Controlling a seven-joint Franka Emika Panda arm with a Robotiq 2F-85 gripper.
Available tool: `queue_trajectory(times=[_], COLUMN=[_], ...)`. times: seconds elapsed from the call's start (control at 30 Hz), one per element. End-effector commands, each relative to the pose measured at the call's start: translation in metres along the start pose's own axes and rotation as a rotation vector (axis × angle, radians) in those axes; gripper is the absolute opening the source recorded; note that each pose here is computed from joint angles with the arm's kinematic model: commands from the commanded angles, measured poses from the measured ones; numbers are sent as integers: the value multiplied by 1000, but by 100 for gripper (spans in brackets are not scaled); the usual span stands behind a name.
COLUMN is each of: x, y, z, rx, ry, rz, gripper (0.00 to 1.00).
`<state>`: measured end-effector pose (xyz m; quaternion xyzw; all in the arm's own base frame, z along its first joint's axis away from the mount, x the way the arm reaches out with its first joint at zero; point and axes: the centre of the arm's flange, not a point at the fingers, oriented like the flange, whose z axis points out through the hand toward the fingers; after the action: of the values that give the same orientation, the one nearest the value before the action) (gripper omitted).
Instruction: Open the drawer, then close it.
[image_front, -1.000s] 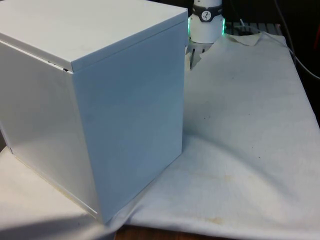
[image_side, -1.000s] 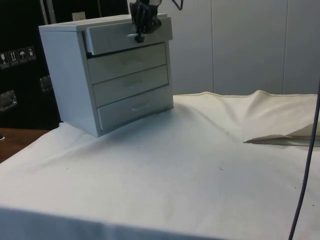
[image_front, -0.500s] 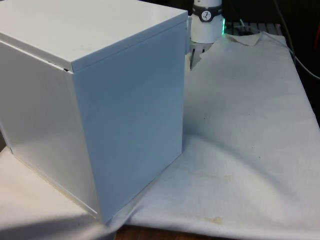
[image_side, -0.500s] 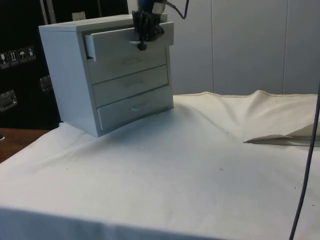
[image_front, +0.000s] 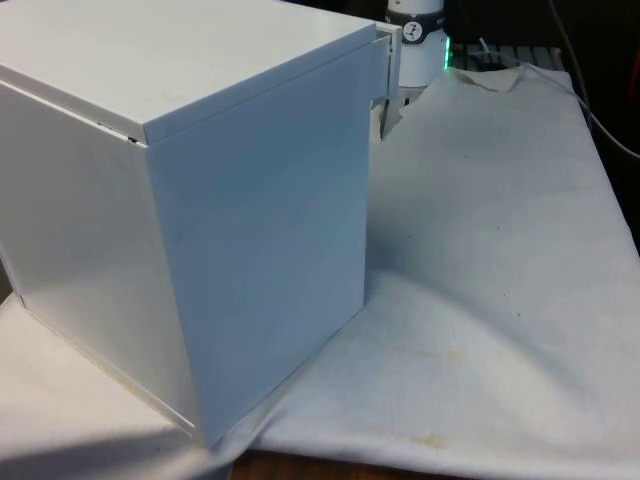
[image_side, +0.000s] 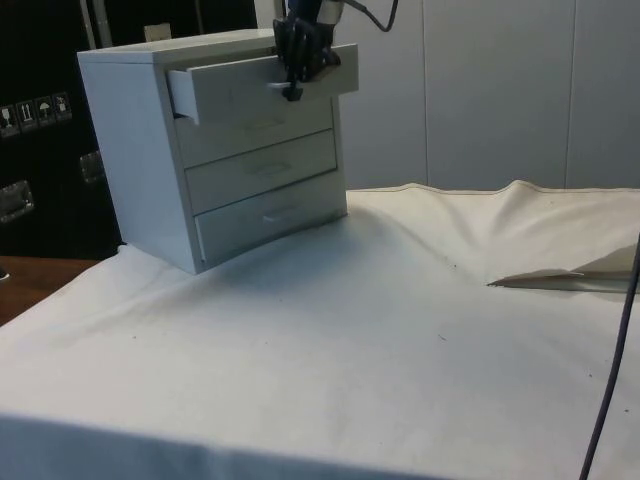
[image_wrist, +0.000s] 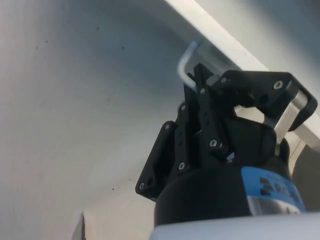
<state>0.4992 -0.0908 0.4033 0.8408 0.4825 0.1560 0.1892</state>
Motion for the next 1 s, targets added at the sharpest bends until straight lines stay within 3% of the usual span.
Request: queue_trajectory(times=[0.0, 0.97], x=[-1, -13], y=[-2, -52], z=[-2, -31], rx=[-5, 20], ry=[-4, 75], rz=[-4, -41], gripper=[1, 1])
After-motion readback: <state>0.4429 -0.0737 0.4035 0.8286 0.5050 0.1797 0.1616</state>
